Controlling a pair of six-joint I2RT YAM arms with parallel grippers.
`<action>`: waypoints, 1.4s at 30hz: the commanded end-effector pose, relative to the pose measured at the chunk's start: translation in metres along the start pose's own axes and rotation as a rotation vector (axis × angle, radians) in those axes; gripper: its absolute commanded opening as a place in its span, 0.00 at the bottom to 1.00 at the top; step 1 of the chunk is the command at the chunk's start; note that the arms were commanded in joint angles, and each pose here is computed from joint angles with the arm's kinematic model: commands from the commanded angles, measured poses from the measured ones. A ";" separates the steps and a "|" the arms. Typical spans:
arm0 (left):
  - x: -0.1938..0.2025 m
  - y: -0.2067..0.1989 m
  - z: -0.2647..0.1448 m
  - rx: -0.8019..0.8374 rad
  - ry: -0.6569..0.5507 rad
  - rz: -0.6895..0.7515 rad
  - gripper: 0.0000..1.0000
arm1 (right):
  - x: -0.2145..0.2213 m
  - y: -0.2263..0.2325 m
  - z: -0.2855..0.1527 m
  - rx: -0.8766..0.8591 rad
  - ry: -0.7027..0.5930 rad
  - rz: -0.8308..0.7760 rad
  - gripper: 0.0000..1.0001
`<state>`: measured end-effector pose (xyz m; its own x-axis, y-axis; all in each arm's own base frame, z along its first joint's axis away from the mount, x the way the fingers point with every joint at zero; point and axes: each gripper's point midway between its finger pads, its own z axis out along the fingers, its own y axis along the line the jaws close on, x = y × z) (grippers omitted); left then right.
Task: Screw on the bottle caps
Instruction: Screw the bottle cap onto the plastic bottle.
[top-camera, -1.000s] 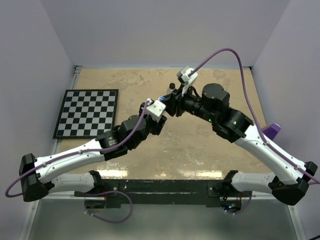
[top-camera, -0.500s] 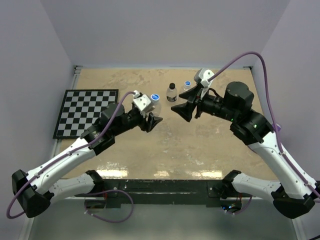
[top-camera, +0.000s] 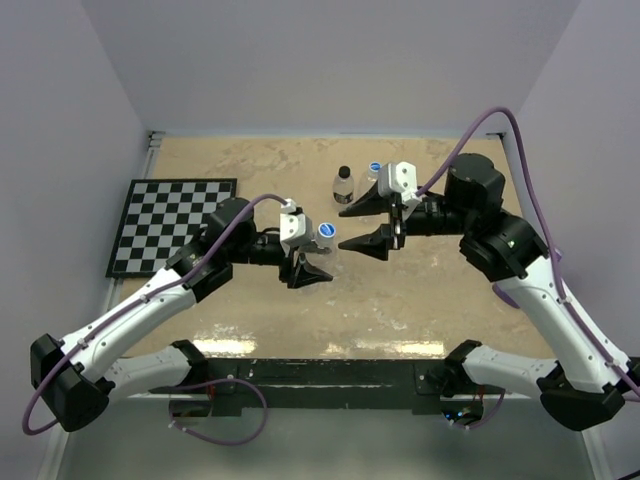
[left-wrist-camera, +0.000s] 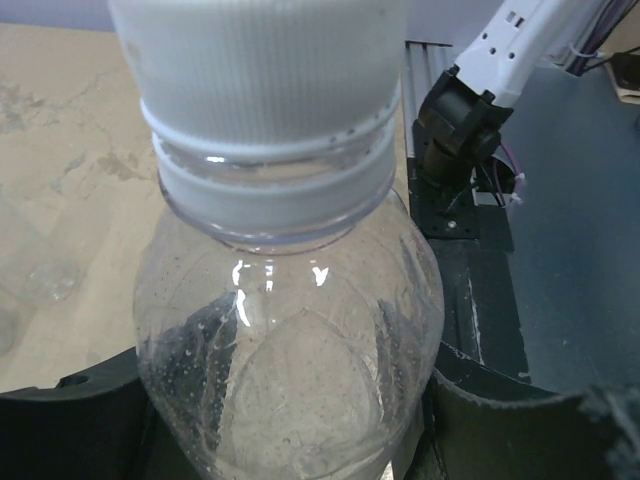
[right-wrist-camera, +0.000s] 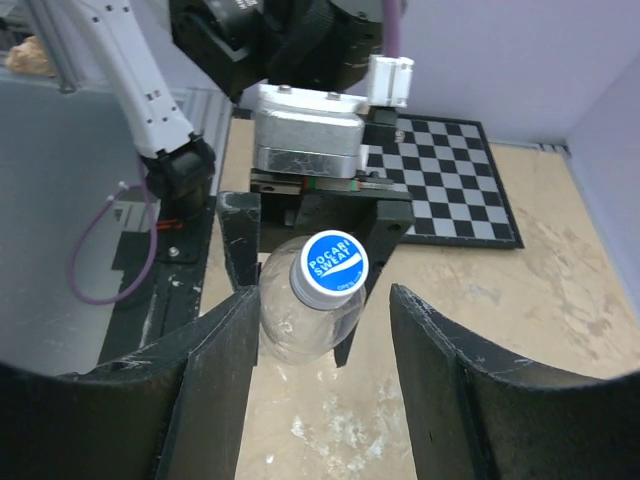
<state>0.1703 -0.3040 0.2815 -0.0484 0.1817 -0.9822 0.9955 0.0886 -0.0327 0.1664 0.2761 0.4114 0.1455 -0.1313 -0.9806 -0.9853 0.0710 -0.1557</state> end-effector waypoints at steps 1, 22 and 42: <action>-0.032 -0.013 -0.001 0.101 -0.071 0.091 0.00 | -0.015 0.015 -0.001 -0.107 -0.039 -0.063 0.57; -0.035 -0.022 0.002 0.178 -0.065 0.115 0.00 | -0.013 0.015 0.011 -0.188 -0.033 -0.025 0.55; -0.050 0.008 0.004 -0.083 -0.072 0.120 0.00 | 0.005 -0.004 0.013 -0.055 0.048 0.110 0.10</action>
<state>0.1559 -0.3155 0.2932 0.0077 0.1868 -0.9824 0.9994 -0.0360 0.0010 0.1569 0.2909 0.3997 0.0893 -0.1522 -0.9843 -0.9928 -0.0927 -0.0757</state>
